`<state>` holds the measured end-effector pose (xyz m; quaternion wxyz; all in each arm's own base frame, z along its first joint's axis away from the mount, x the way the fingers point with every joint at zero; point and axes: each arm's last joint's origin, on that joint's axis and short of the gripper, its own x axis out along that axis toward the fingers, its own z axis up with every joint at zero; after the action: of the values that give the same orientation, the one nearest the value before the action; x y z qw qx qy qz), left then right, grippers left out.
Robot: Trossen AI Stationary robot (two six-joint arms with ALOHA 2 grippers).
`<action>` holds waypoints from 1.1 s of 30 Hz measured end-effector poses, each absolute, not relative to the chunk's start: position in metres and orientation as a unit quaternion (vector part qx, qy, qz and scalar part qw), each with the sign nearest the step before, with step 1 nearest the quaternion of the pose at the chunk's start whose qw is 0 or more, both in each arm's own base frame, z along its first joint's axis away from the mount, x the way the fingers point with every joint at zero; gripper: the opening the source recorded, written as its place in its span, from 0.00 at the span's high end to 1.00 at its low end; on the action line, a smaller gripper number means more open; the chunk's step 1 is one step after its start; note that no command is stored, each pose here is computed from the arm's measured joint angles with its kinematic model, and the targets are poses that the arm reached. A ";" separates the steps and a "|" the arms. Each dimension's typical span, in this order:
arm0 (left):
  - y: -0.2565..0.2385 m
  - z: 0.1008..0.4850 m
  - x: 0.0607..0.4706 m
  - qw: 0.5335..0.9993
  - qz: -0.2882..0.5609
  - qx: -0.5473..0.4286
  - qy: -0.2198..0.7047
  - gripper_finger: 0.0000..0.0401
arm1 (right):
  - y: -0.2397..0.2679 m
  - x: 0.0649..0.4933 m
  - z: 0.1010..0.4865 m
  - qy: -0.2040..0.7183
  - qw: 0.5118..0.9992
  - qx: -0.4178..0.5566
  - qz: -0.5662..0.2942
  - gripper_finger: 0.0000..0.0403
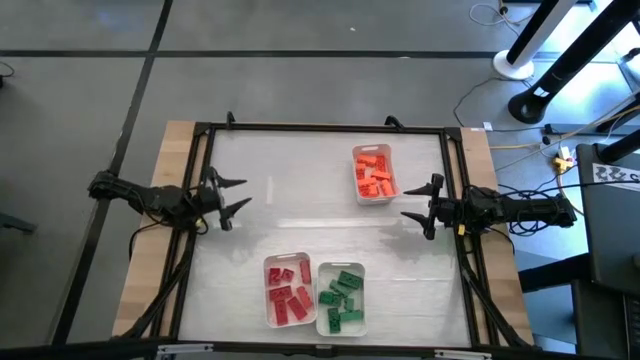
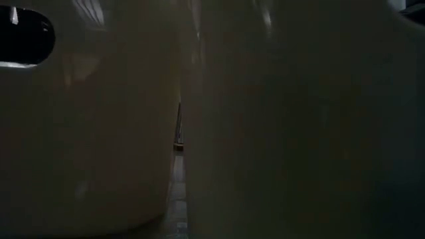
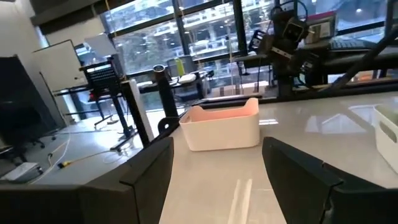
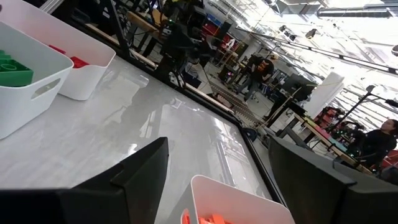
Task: Sort blocks
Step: Return to Home Position
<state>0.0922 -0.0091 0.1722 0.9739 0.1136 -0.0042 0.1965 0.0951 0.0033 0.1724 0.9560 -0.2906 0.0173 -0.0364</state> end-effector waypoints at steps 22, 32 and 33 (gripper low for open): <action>0.018 0.172 0.094 0.971 0.234 0.049 -0.016 0.41 | 0.003 0.095 0.172 0.018 0.956 -0.291 -0.036 0.32; 0.018 0.172 0.094 0.969 0.234 0.073 -0.011 0.41 | 0.003 0.095 0.172 0.017 0.956 -0.291 -0.036 0.32; 0.018 0.172 0.094 0.970 0.234 0.071 -0.011 0.41 | 0.003 0.095 0.172 0.018 0.956 -0.291 -0.036 0.32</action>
<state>0.0943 0.0182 0.1716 0.9695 0.0711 -0.0110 0.2341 0.0952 0.0033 0.1723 0.9560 -0.2905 0.0176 -0.0363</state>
